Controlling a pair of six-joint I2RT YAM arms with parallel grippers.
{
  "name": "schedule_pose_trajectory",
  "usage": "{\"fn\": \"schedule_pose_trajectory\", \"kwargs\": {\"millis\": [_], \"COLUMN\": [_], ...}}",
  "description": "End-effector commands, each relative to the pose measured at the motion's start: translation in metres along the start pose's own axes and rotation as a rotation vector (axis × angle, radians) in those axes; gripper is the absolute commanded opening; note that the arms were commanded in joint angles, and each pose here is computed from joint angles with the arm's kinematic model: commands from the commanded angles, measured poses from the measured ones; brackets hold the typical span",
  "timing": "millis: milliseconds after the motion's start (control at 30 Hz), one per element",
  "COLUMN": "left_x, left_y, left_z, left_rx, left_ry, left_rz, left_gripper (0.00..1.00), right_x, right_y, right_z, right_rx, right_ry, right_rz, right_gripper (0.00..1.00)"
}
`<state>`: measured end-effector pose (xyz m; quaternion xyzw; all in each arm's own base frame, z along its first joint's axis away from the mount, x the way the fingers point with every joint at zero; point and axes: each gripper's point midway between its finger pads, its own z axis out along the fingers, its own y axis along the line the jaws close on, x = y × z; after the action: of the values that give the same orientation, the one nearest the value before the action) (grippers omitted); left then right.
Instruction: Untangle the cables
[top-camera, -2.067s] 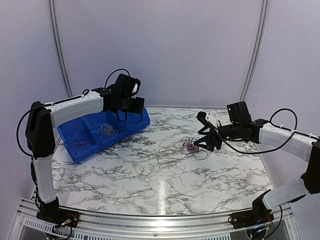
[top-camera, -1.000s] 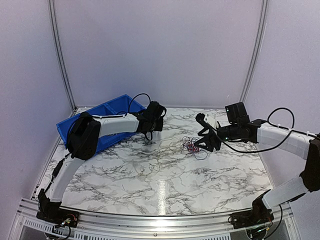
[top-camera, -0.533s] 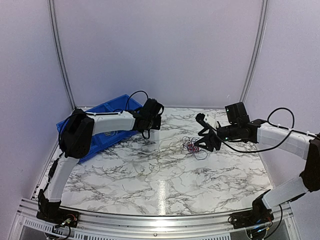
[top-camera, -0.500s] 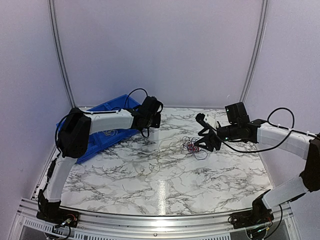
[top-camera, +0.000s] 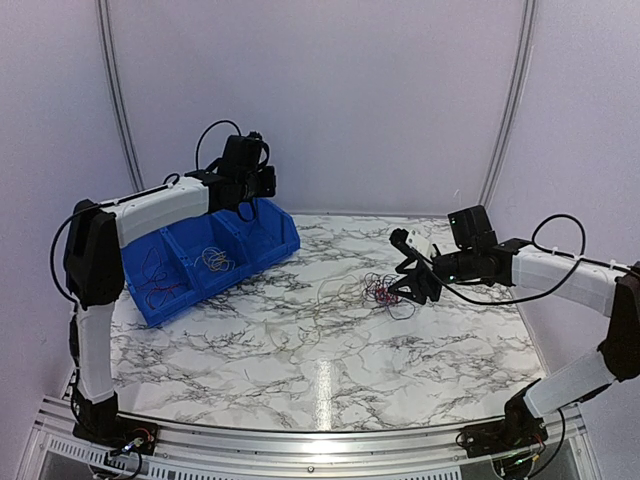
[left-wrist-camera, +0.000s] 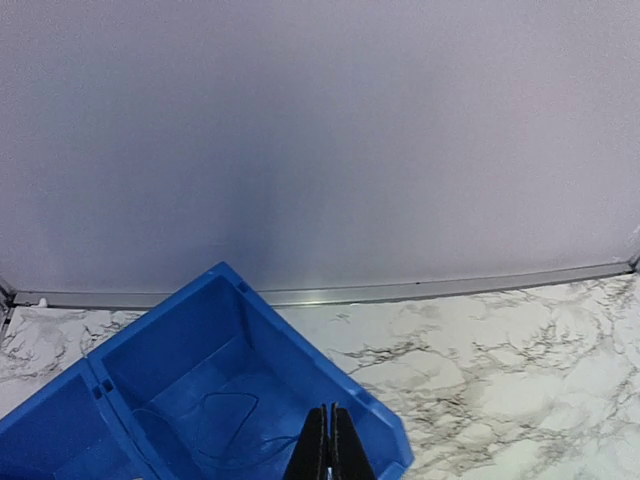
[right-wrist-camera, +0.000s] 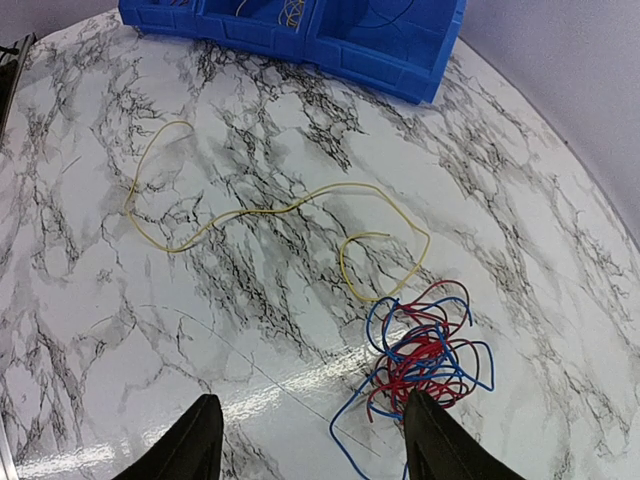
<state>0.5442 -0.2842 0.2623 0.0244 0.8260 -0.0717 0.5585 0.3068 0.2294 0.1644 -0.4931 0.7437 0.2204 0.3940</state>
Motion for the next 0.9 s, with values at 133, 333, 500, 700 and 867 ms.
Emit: {"fn": "schedule_pose_trajectory", "kwargs": {"millis": [133,333,500,700,867], "left_x": [0.049,0.048,0.041,0.061,0.085], "left_y": [0.074,0.083,0.102,0.124,0.133], "left_z": [0.047,0.034,0.018,0.023,0.036], "left_rx": [-0.143,-0.169,-0.225,-0.239,-0.202], "left_ry": [0.163,0.19,0.185,0.276,0.356], "left_rz": [0.007,-0.018,-0.027,-0.125,-0.215], "left_gripper": [0.0,0.44,0.46,0.52,0.52], "right_x": [0.003,0.007,0.01,0.011,0.011], "right_y": [-0.004,-0.004,-0.003,-0.003,-0.003], "right_z": [0.003,0.007,0.01,0.011,0.01], "right_rx": [0.011,0.002,-0.012,-0.014,-0.014], "right_ry": [0.013,0.026,0.039,0.043,0.042], "right_rz": [-0.004,0.002,0.008,0.006,0.005], "right_gripper": [0.62,0.62,0.62,0.62,0.62]}}
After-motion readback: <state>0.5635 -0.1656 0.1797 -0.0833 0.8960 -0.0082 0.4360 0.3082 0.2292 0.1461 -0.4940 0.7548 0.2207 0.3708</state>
